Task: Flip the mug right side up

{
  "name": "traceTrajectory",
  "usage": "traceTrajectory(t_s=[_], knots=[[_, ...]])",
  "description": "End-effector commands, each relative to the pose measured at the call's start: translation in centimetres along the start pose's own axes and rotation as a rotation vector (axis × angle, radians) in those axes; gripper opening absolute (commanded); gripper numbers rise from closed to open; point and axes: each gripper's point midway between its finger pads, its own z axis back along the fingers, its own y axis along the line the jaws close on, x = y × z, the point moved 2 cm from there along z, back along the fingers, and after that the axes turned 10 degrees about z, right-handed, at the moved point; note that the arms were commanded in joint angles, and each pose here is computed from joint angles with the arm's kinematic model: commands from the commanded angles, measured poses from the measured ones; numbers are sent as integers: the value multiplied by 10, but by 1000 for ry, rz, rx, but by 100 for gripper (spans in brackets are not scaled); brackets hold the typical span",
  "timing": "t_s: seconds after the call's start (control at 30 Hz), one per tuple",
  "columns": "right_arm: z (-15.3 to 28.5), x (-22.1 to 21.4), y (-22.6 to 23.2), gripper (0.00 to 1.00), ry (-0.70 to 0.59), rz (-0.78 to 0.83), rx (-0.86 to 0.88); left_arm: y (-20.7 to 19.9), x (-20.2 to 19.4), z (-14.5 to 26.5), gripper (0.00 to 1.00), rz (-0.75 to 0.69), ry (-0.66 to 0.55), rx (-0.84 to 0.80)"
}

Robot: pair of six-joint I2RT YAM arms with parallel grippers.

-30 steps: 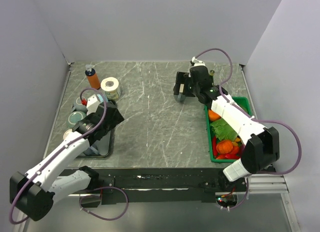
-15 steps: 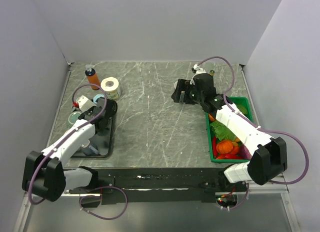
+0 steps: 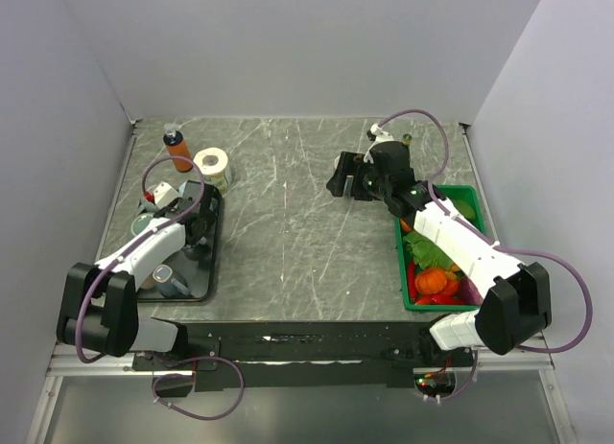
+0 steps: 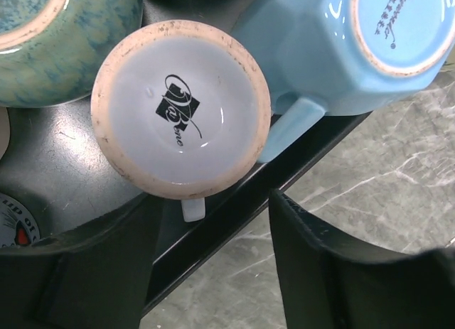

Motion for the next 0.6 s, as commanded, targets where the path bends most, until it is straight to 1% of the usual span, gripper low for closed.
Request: traceTrajectory(t_s=[0.0, 0.13, 0.27, 0.3, 0.37, 0.57], knots=[[11, 13, 6, 94, -65, 8, 20, -2, -2, -6, 63, 1, 3, -4], [11, 12, 5, 94, -62, 9, 15, 3, -4, -10, 56, 7, -1, 12], [12, 12, 4, 94, -65, 8, 13, 7, -2, -13, 46, 7, -18, 34], [12, 12, 4, 93, -64, 8, 12, 8, -2, -14, 44, 5, -19, 40], [12, 11, 4, 93, -61, 8, 11, 9, -1, -15, 42, 7, -25, 46], [13, 11, 4, 93, -66, 6, 11, 16, 1, -17, 42, 1, -42, 72]])
